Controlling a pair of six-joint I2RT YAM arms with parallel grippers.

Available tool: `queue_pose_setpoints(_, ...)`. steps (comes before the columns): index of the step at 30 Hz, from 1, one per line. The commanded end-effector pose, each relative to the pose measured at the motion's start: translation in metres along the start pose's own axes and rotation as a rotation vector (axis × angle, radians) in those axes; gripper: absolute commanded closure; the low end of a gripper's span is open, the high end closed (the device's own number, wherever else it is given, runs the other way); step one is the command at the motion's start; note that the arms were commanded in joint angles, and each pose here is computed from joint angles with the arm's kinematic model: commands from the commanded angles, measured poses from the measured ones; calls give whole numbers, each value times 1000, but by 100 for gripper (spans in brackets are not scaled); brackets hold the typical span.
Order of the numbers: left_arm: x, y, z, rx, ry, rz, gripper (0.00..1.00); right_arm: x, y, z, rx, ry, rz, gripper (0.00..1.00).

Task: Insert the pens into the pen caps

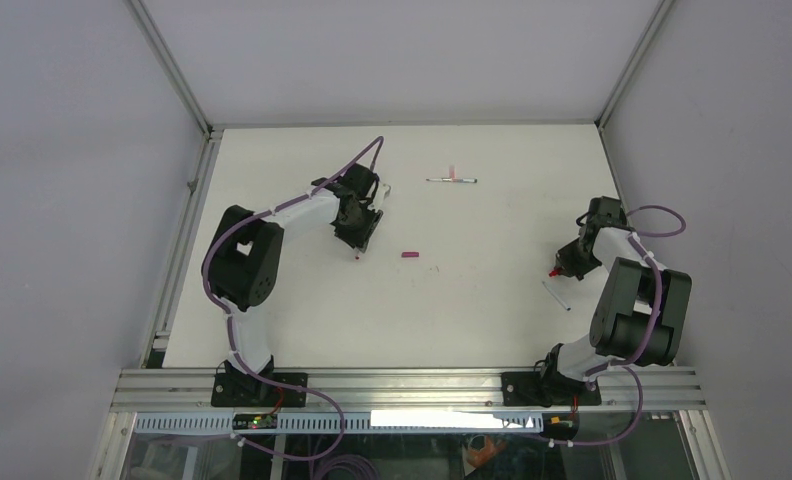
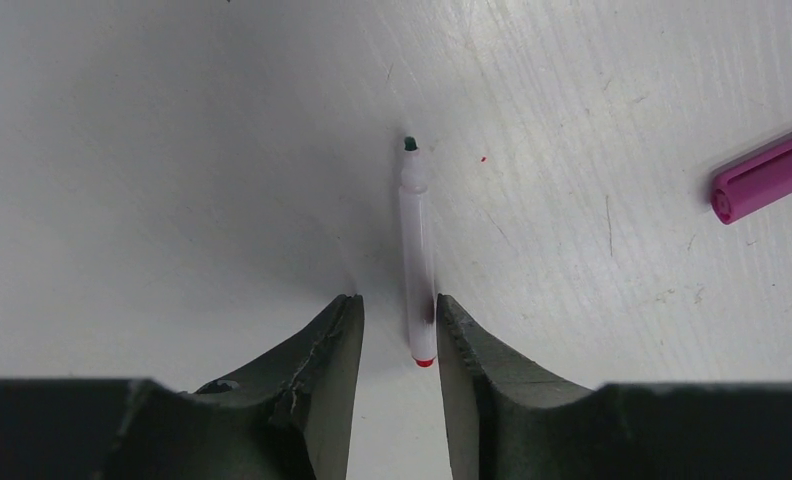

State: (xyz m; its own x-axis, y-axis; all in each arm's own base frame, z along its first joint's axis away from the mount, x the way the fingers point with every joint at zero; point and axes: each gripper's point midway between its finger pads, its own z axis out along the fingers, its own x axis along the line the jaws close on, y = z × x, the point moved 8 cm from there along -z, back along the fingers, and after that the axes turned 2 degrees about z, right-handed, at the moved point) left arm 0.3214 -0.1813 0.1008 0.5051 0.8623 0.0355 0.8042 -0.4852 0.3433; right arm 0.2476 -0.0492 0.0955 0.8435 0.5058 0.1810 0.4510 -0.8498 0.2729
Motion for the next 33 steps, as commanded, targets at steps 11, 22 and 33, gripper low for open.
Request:
queue_pose_setpoints(11, -9, -8, 19, 24, 25, 3, 72, -4, -5, -6, 0, 37, 15, 100)
queue_pose_setpoints(22, -13, -20, 34, 84, 29, -40, 100, -2, -4, -13, -22, 83, 26, 100)
queue_pose_setpoints(33, -24, 3, -9, -214, -187, -61, 100, 10, -4, -14, 9, 200, 12, 100)
